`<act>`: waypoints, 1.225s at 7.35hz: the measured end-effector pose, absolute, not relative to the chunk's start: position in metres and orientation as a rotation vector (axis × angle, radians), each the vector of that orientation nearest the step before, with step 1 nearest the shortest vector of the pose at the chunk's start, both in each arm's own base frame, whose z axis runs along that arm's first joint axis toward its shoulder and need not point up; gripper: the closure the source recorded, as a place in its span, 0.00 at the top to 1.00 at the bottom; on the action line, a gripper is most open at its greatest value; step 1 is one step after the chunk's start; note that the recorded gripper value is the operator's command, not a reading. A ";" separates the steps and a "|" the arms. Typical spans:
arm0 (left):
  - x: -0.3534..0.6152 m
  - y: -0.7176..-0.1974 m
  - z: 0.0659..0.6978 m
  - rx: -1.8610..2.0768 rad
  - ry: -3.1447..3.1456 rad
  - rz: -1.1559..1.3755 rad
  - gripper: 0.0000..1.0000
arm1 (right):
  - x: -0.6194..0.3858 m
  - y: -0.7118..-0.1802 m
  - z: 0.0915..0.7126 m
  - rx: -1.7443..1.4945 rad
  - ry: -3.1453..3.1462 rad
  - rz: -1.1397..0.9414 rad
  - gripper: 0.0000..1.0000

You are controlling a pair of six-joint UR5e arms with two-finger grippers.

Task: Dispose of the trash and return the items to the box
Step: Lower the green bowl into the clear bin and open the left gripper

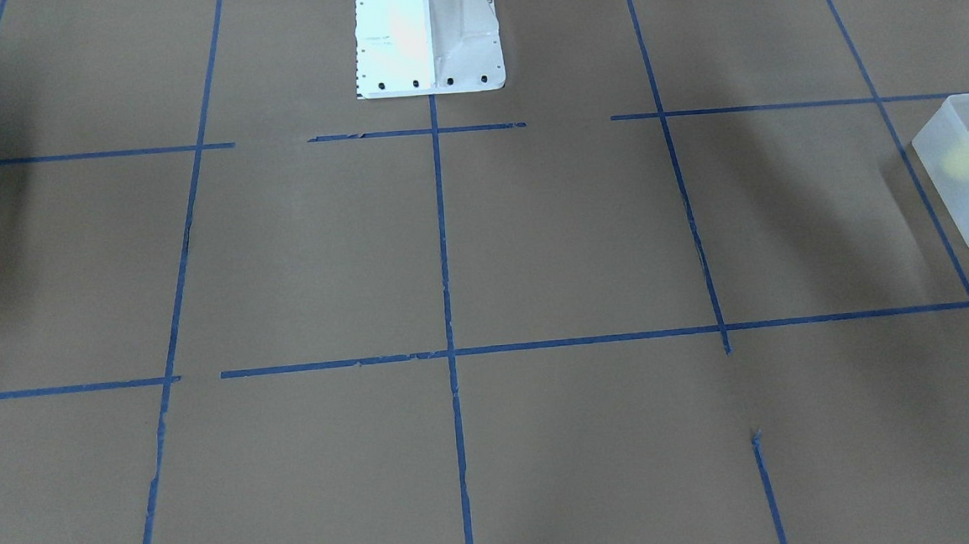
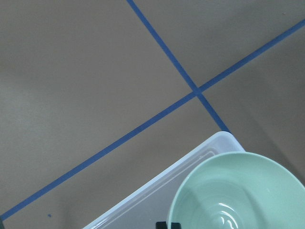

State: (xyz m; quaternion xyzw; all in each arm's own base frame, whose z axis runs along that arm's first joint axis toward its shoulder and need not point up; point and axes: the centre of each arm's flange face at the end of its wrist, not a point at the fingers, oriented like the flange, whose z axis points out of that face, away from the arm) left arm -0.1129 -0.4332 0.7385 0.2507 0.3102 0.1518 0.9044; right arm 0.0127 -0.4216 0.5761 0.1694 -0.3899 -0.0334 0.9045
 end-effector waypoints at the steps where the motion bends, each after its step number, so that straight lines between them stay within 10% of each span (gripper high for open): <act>1: -0.099 -0.428 0.745 0.523 0.644 0.307 0.00 | 0.013 -0.422 0.576 0.351 -0.801 -0.068 1.00; 3: -0.077 -0.421 0.751 0.521 0.659 0.335 0.00 | 0.014 -0.422 0.577 0.353 -0.794 -0.066 1.00; 4: -0.070 -0.419 0.752 0.518 0.663 0.349 0.47 | 0.014 -0.422 0.577 0.354 -0.793 -0.065 1.00; 6: -0.066 -0.420 0.752 0.518 0.663 0.359 1.00 | 0.014 -0.423 0.576 0.355 -0.792 -0.065 1.00; 9: -0.063 -0.430 0.730 0.548 0.661 0.362 1.00 | 0.014 -0.423 0.576 0.352 -0.793 -0.057 1.00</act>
